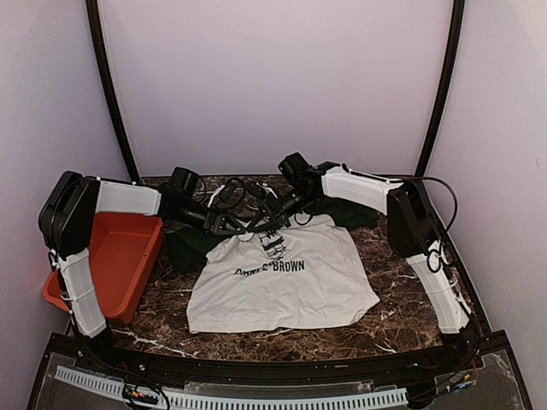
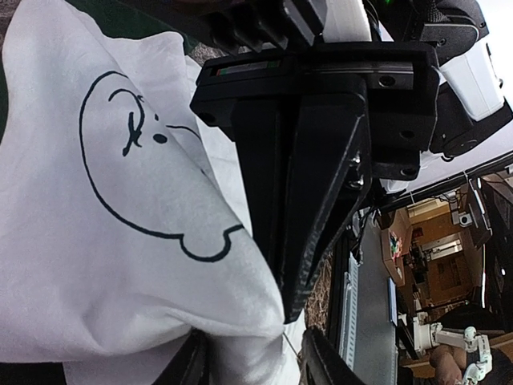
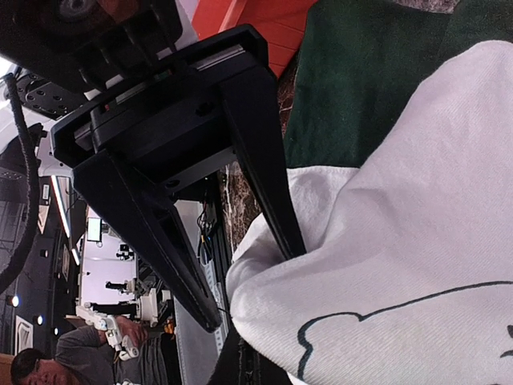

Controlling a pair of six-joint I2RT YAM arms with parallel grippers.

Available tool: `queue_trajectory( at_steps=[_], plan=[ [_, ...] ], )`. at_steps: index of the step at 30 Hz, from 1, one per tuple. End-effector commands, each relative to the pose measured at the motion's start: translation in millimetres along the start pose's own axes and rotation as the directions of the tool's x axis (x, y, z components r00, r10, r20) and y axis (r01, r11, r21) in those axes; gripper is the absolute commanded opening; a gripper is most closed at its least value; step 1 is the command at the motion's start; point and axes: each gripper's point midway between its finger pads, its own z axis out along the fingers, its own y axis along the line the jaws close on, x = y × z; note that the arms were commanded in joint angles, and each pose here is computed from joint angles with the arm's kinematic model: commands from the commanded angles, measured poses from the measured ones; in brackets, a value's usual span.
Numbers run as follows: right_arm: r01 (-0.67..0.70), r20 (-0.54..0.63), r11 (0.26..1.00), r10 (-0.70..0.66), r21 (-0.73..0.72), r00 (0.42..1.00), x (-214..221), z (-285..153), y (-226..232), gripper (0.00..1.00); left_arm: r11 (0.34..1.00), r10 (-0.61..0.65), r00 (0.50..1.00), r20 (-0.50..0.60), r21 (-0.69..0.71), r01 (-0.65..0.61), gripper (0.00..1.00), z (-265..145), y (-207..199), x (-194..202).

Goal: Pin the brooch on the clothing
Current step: Pin the brooch to the flattened clothing.

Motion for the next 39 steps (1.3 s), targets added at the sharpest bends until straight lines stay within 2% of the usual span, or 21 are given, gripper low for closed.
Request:
queue_trajectory(
  at_steps=[1, 6, 12, 17, 29, 35, 39],
  plan=[
    [0.095, 0.019, 0.995, -0.095, -0.014, 0.995, -8, -7, 33, 0.0, 1.0, 0.007, 1.0, -0.022, 0.019, -0.006, 0.37, 2, -5, 2],
    [0.096, 0.015, 0.995, -0.095, -0.017, 0.995, -7, -7, 32, 0.0, 1.0, 0.007, 1.0, -0.022, 0.025, -0.006, 0.35, 3, -5, 0],
    [0.092, 0.014, 0.996, -0.092, -0.015, 0.996, -7, -7, 30, 0.0, 0.995, 0.022, 0.999, 0.026, 0.099, -0.024, 0.44, 1, -18, -9],
    [0.094, 0.015, 0.995, -0.094, -0.017, 0.995, -7, -8, 32, 0.0, 0.99, 0.019, 0.998, 0.06, 0.137, -0.027, 0.45, -2, -24, -15],
    [0.095, 0.015, 0.995, -0.095, -0.02, 0.995, -6, -9, 33, 0.0, 0.991, 0.013, 0.999, 0.042, 0.131, -0.018, 0.29, -1, -21, -6],
    [0.097, 0.018, 0.994, -0.096, -0.05, 0.995, -7, -13, 38, 0.0, 0.991, 0.016, 0.999, 0.038, 0.131, -0.021, 0.27, -2, -23, -2],
    [0.101, 0.023, 0.993, -0.1, -0.065, 0.995, -7, -16, 40, 0.0, 0.989, 0.005, 0.999, 0.042, 0.148, -0.011, 0.22, -4, -25, -2]
  ],
)
